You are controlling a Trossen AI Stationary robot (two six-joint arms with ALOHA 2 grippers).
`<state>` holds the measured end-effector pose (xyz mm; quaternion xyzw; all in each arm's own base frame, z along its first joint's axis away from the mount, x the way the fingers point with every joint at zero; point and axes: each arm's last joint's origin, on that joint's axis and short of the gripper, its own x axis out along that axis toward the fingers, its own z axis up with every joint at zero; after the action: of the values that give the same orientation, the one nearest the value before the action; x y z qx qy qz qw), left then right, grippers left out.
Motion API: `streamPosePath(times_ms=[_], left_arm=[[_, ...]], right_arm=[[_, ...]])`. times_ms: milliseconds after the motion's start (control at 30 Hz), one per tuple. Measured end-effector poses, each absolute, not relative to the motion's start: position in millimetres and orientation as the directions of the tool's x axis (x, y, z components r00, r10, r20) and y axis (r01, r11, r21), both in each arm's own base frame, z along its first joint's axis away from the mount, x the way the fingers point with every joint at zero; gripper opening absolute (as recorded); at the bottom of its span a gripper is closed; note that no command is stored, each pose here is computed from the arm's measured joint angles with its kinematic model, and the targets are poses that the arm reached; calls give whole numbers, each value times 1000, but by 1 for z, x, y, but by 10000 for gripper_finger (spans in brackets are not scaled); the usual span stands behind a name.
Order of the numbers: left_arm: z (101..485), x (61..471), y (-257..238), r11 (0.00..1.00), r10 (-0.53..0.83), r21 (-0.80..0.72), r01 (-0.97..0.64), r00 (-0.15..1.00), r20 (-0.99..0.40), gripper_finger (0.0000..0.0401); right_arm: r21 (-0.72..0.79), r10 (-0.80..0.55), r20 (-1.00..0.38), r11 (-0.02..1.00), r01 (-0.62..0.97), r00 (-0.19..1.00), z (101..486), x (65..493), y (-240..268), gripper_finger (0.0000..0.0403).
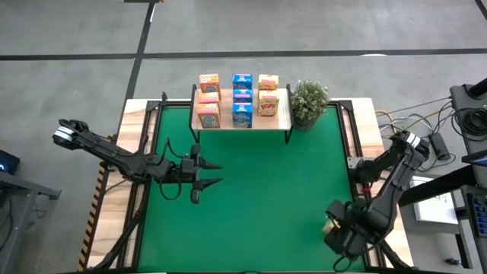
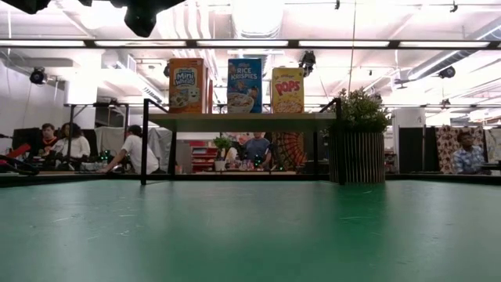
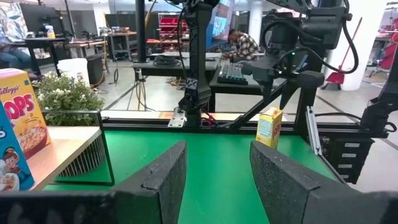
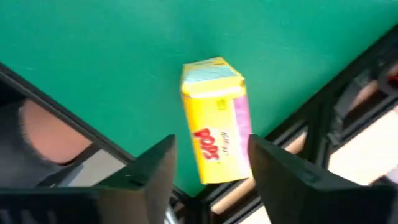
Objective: Stack cereal on shelf
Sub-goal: Put the yellow cereal box on the shelf
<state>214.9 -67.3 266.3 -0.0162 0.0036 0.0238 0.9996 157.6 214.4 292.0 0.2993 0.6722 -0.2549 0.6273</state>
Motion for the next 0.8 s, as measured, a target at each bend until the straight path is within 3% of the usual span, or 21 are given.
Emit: streamPosePath(times_ms=[133, 300, 800], left_arm=[[266, 215, -67, 998, 48, -32, -48, 999, -8, 159], [266, 215, -67, 998, 47, -32, -47, 999, -8, 159], [266, 215, -67, 998, 47, -32, -48, 999, -8, 159]], right_arm=[[10, 31, -999, 728, 686, -18, 292, 150, 216, 231], [37, -5, -998, 764, 644, 62, 289, 147, 221, 257], [-103, -120, -993, 798, 593, -12, 248, 152, 239, 221]])
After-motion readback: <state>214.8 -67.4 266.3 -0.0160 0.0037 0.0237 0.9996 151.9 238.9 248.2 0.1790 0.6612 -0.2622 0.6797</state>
